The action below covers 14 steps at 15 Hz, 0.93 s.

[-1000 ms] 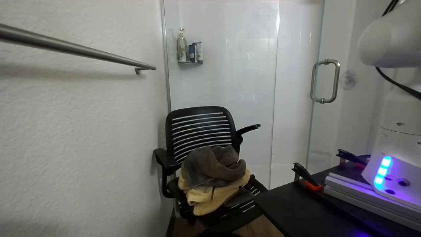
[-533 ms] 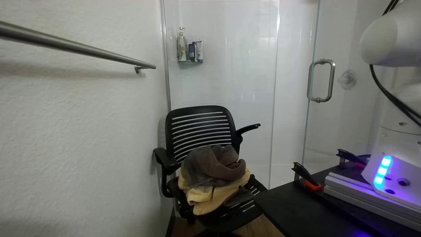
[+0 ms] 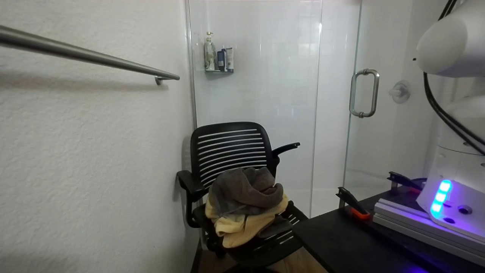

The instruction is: Close the shower door

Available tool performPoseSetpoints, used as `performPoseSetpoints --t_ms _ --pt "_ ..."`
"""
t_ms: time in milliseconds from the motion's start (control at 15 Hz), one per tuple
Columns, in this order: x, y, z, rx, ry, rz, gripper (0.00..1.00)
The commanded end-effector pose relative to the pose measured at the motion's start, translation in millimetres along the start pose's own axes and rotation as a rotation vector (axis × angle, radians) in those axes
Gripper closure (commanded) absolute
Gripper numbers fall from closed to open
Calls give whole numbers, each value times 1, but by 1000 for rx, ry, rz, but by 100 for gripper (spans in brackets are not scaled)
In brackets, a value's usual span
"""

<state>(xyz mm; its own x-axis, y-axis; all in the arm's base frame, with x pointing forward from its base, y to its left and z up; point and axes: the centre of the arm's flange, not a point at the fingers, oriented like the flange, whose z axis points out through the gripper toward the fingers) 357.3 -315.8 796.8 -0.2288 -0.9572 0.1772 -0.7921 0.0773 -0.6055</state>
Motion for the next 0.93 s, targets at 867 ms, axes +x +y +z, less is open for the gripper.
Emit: performPoseSetpoints --t_ms 867 --pt "-47 -27 58 -82 -113 -65 0"
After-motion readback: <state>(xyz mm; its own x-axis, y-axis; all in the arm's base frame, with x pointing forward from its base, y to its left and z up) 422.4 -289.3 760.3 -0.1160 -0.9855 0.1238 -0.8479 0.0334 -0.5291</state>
